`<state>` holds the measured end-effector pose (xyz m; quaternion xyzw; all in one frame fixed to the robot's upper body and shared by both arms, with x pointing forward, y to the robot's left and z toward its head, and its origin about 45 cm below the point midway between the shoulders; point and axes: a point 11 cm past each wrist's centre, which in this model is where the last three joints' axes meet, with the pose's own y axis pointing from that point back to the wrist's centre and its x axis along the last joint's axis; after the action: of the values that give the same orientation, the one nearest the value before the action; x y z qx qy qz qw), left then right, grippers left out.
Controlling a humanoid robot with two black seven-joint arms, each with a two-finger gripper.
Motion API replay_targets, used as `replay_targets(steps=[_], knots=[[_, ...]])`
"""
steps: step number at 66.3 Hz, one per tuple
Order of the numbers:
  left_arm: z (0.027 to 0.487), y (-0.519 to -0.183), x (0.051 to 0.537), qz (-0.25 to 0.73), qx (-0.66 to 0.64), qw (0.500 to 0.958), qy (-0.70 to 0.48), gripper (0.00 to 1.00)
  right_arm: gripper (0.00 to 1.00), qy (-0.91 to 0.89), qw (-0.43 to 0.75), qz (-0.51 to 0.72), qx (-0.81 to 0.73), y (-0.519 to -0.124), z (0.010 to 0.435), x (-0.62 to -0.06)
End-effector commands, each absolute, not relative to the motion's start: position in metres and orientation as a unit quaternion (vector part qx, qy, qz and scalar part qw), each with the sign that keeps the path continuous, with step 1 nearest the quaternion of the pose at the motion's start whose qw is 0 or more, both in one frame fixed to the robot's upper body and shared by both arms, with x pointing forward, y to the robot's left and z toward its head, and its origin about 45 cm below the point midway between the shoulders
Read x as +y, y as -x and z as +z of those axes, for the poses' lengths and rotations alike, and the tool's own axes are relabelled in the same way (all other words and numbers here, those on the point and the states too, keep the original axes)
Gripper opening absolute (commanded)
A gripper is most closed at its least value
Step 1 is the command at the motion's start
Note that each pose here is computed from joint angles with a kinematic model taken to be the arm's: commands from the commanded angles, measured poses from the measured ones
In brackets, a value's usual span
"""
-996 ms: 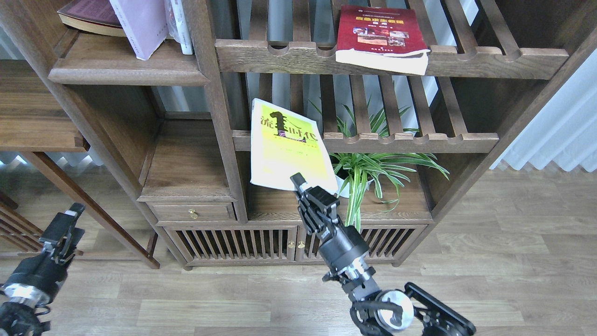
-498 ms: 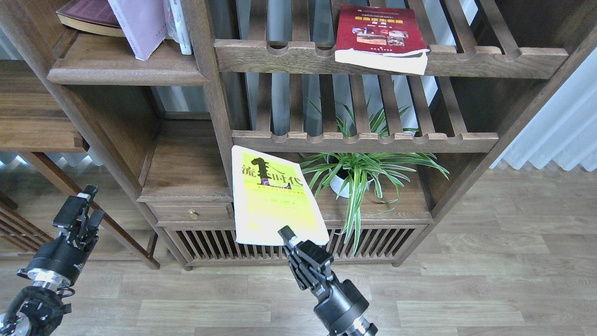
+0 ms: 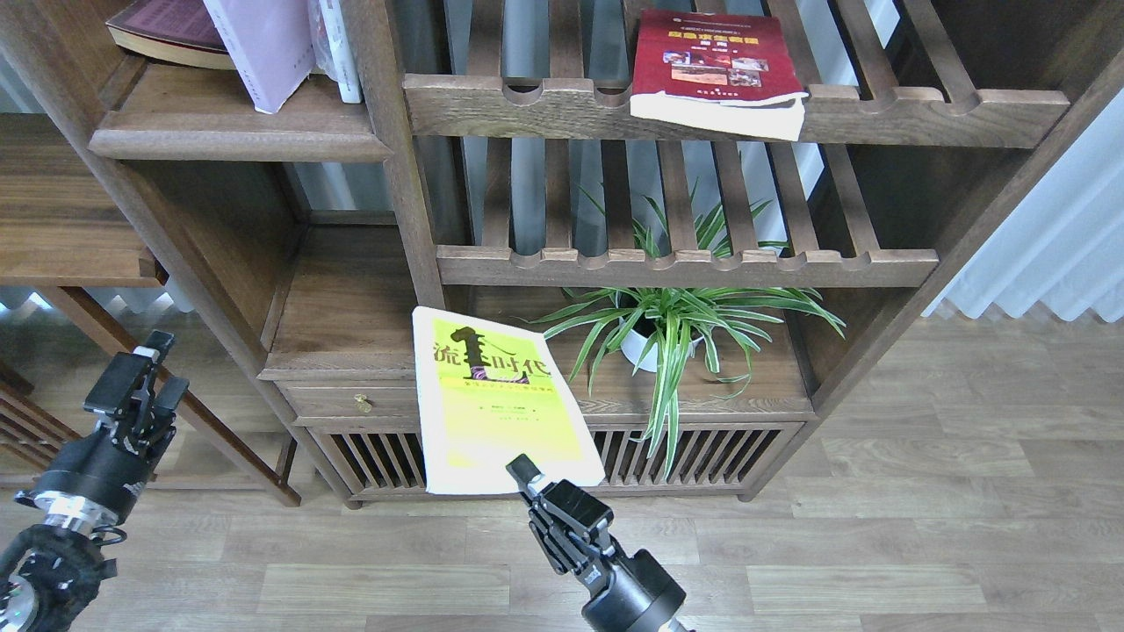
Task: Organize books on shelf
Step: 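Pull the yellow-green book down off the middle shelf with the right gripper, then grasp the yellow-green book with the left gripper from the right gripper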
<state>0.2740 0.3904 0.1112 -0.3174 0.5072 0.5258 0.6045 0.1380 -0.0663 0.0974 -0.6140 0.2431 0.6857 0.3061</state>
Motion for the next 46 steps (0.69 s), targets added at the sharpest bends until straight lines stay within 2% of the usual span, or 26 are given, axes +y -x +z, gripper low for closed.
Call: replay_targets(steps=[1, 30, 46], knots=[[0.127, -0.274, 0.391, 0.507, 0.517, 0.624, 0.295, 0.89, 0.06, 0.616, 0.304, 0.686, 0.24, -0.137, 0.098, -0.065], [0.125, -0.269, 0.384, 0.48, 0.558, 0.633, 0.241, 0.89, 0.06, 0.626, 0.29, 0.679, 0.252, -0.149, 0.088, -0.074], [0.142, -0.293, 0.374, 0.458, 0.555, 0.645, 0.257, 0.87, 0.06, 0.647, 0.28, 0.663, 0.252, -0.173, 0.088, -0.079]])
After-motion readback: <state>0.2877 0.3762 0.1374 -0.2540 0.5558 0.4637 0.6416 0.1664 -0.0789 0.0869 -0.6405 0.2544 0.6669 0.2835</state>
